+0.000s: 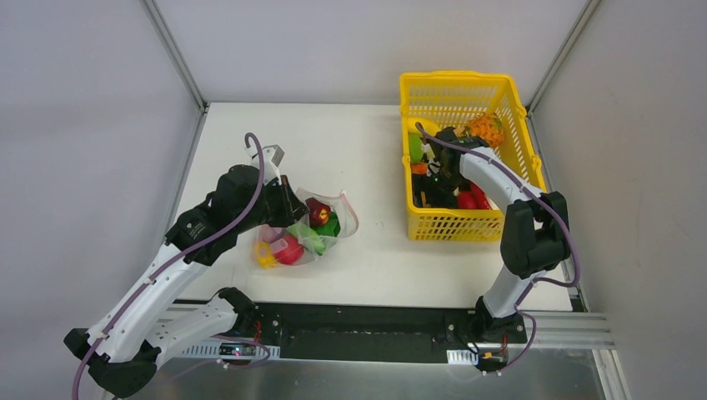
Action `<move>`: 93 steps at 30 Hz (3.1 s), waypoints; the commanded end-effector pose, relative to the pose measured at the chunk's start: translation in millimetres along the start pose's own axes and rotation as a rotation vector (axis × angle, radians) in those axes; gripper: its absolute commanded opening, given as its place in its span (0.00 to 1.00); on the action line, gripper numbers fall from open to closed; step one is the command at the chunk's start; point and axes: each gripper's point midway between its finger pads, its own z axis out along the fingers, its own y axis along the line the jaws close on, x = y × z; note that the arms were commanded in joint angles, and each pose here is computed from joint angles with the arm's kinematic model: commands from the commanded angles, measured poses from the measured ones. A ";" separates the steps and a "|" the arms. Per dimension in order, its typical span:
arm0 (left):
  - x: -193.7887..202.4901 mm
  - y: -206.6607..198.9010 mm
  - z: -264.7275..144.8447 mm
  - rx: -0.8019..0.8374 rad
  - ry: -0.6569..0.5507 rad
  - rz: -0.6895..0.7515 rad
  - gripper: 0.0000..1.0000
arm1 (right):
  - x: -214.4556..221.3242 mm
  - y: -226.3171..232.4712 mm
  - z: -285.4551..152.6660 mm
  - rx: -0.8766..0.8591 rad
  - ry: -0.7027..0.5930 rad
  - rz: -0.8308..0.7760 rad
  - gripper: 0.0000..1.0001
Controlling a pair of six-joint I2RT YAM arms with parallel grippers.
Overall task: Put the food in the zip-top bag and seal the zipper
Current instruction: Pick up the fake fruit from the bin, then place the fake fruit in the zipper food storage bag.
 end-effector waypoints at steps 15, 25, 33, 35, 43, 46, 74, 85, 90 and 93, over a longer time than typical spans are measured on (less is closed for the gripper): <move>-15.6 -14.0 -9.1 0.044 -0.046 -0.022 0.00 | -15.4 1.2 -45.8 0.010 -0.159 0.002 0.30; -16.6 -16.6 -9.0 0.057 -0.050 -0.028 0.00 | -38.7 -10.3 -96.3 -0.008 -0.416 0.082 0.28; -15.8 -18.4 -7.1 0.070 -0.051 -0.038 0.00 | -55.4 6.4 -131.9 -0.087 -0.608 0.063 0.27; -16.4 -19.7 -6.6 0.075 -0.052 -0.039 0.00 | -55.4 18.1 -147.1 -0.145 -0.673 0.031 0.27; -19.1 -23.3 -4.1 0.090 -0.061 -0.050 0.00 | -34.8 83.4 -204.6 -0.494 -0.827 -0.142 0.27; -21.0 -23.6 -4.8 0.090 -0.071 -0.054 0.00 | -21.0 112.1 -221.7 -0.629 -0.837 -0.241 0.28; -32.5 -63.0 -9.8 0.291 -0.099 -0.099 0.00 | 49.0 257.4 -139.2 -0.674 -0.522 -0.732 0.32; -43.5 -64.6 -18.0 0.311 -0.173 -0.135 0.00 | 47.4 280.9 -116.3 -0.559 -0.531 -0.777 0.66; -47.3 -59.8 -19.4 0.292 -0.205 -0.145 0.00 | 55.8 285.6 -130.0 -0.622 -0.563 -0.803 0.80; -47.2 -58.3 -19.1 0.286 -0.208 -0.149 0.00 | 56.6 282.2 -139.2 -0.621 -0.602 -0.803 0.84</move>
